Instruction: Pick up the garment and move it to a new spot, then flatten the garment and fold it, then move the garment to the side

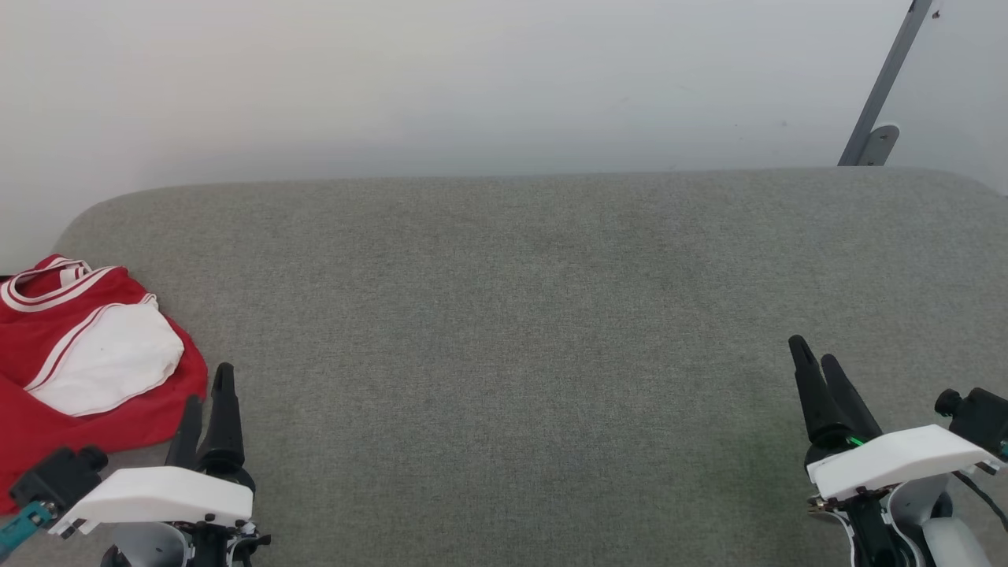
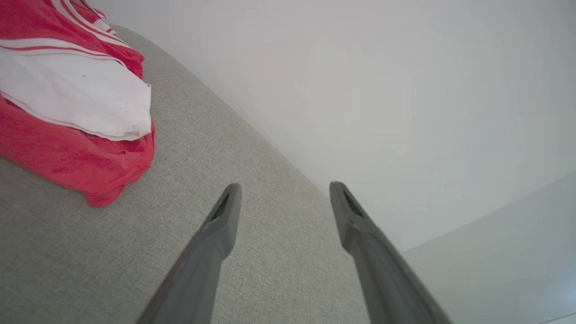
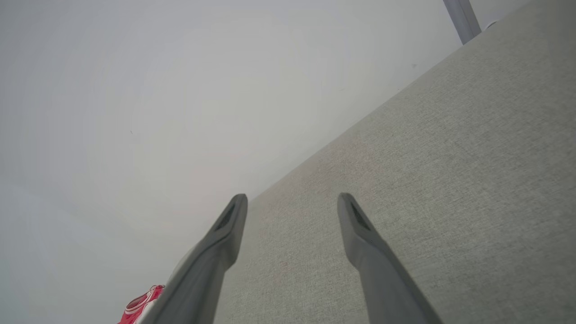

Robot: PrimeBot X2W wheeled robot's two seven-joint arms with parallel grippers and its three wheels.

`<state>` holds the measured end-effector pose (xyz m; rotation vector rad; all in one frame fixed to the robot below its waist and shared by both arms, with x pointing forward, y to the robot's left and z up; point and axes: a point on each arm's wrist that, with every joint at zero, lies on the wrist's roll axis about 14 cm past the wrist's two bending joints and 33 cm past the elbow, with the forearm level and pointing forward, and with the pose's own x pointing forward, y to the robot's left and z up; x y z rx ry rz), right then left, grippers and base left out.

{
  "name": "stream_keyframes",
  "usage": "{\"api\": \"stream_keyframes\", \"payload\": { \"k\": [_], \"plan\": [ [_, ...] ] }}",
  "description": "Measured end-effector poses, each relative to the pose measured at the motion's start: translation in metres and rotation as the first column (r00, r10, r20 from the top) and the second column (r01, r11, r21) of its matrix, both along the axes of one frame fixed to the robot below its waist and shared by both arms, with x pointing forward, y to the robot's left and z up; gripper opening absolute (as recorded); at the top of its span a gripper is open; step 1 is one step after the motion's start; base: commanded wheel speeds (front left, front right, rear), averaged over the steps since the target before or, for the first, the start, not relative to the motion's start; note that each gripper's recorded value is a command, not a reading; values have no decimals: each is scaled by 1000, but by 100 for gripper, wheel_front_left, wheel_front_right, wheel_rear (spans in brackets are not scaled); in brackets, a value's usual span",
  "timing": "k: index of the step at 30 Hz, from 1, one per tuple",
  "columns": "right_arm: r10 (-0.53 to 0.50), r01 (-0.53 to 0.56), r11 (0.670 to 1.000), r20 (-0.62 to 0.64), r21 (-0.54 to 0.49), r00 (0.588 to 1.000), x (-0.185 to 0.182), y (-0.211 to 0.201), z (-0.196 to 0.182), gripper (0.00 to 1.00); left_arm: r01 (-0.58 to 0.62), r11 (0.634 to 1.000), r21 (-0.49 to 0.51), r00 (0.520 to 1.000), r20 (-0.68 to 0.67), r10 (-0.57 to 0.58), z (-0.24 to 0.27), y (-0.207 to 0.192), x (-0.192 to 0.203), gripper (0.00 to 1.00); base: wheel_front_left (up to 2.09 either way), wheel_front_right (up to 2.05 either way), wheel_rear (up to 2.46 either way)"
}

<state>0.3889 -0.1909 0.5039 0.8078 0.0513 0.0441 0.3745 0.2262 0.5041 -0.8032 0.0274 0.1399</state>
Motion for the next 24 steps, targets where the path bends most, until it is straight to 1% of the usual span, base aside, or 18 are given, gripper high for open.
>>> {"api": "stream_keyframes", "payload": {
  "k": [14,24],
  "plan": [
    [10,-4,987,36,-163,999,2,-2,7,100,9,987,157,999,51,-17,9,1,-3,100,0,0,0],
    [22,-5,963,63,-271,998,3,-2,12,100,21,960,278,996,74,-43,12,-2,-6,100,0,0,0]
  ]
}}
